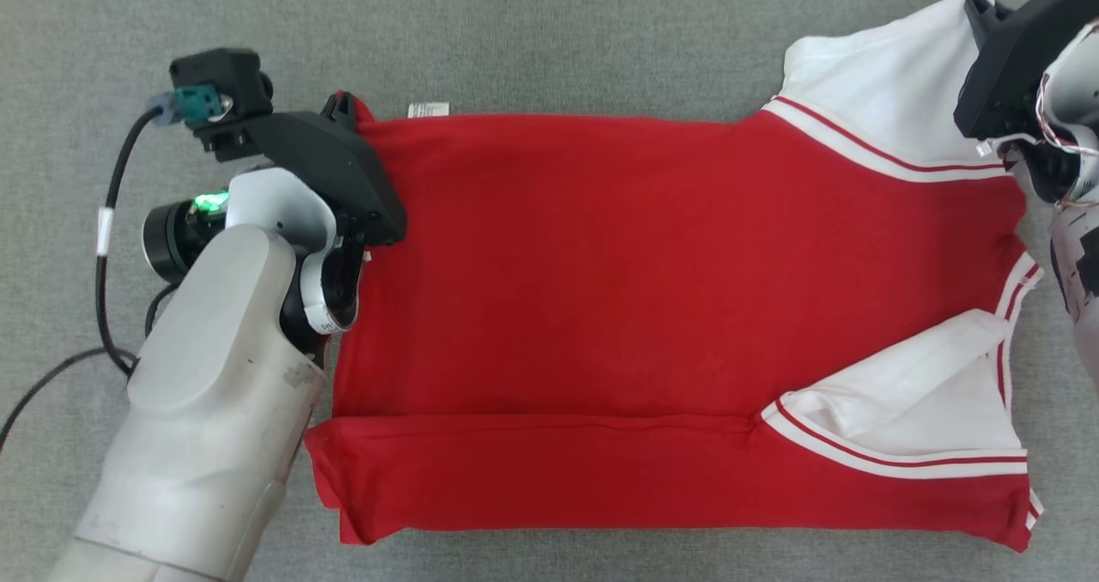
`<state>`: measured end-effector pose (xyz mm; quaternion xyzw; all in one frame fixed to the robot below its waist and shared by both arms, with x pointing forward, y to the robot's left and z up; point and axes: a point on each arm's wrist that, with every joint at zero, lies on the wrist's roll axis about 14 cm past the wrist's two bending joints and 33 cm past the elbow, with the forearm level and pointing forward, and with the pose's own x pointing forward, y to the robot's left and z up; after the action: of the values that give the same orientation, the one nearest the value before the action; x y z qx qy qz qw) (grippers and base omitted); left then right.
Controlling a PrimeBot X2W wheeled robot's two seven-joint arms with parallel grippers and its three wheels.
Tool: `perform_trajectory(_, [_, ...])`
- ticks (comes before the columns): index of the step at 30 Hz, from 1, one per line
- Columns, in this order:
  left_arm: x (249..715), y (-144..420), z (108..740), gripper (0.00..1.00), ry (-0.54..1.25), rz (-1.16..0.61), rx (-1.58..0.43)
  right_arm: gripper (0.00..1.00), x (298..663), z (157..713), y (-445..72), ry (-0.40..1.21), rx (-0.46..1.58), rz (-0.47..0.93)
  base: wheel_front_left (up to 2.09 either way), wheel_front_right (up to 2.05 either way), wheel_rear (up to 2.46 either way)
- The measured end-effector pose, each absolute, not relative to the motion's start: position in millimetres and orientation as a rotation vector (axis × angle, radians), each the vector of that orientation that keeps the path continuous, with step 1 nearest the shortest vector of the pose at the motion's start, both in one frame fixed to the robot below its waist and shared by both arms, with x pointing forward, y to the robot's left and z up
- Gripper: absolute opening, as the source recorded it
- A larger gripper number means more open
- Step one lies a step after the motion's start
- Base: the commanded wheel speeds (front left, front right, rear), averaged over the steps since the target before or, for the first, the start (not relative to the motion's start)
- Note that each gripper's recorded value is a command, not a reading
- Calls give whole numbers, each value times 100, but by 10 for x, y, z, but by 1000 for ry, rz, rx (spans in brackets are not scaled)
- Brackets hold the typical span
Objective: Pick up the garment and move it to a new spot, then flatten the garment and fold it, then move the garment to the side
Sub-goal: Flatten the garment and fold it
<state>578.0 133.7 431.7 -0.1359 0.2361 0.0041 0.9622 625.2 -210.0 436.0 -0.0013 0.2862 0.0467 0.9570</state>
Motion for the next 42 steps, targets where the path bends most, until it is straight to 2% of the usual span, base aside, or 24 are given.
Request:
perform_trajectory(13, [5631,1311,4684,0,291,3,-363,0,6000,4820,-1983,393,106,134,0,0,0])
perform_trajectory(22, [5218,1300,4619,0,241,5,-407,0,5457,4827,-2095,328,181,156,0,0,0])
perform_trajectory(30, [4929,1326,4545,0,246,35,-447,0,4781,4559,-2101,433,207,184,0,0,0])
perform_trajectory(42, [4527,1383,4273,0,314,89,-465,0,4141,4388,-1953,547,233,189,0,0,0])
